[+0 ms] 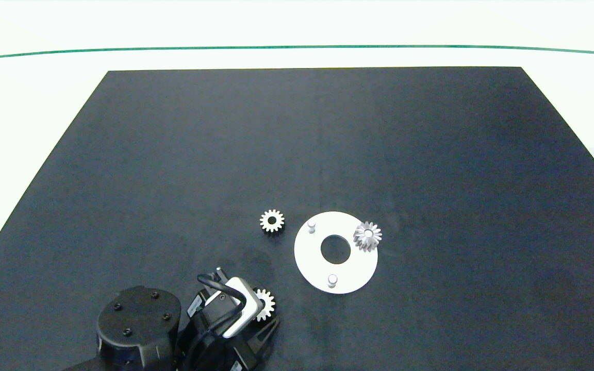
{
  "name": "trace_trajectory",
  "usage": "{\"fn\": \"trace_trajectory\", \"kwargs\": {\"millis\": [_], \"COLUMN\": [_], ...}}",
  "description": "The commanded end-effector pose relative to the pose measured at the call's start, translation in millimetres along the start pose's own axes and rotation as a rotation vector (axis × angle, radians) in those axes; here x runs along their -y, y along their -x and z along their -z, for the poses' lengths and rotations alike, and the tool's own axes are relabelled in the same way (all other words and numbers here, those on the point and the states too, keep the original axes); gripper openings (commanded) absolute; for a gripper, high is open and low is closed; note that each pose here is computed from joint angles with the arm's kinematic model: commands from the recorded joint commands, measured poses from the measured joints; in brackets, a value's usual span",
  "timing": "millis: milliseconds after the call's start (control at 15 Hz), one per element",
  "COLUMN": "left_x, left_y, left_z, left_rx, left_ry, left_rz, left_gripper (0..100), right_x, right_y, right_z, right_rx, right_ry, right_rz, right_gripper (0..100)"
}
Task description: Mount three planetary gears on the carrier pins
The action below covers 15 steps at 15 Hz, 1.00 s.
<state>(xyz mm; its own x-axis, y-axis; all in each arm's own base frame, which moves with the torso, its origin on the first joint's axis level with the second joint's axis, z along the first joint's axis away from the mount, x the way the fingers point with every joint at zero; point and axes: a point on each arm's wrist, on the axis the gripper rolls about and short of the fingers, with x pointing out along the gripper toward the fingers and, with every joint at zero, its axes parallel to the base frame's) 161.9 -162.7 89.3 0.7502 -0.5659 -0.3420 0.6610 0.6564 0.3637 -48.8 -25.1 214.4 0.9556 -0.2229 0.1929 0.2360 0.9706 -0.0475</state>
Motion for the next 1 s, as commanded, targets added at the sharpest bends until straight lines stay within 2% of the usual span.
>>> {"fn": "trace_trajectory", "kwargs": {"millis": [67, 1000], "left_x": [-0.4, 0.5], "left_y": [-0.1, -1.5], "left_z": [-0.3, -1.3], "left_rx": [0.004, 0.006], "left_ry": [0.0, -0.005], "left_rz": [-0.004, -0.002], "left_gripper": [45, 19], "right_x": [-0.2, -0.8], "right_y": [-0.6, -1.6], "right_z": [0.1, 0.4], "right_rx": [-0.003, -0.008], "right_ry": [0.003, 0.005], "right_rz": [0.002, -0.002], "right_gripper": [100, 100]}}
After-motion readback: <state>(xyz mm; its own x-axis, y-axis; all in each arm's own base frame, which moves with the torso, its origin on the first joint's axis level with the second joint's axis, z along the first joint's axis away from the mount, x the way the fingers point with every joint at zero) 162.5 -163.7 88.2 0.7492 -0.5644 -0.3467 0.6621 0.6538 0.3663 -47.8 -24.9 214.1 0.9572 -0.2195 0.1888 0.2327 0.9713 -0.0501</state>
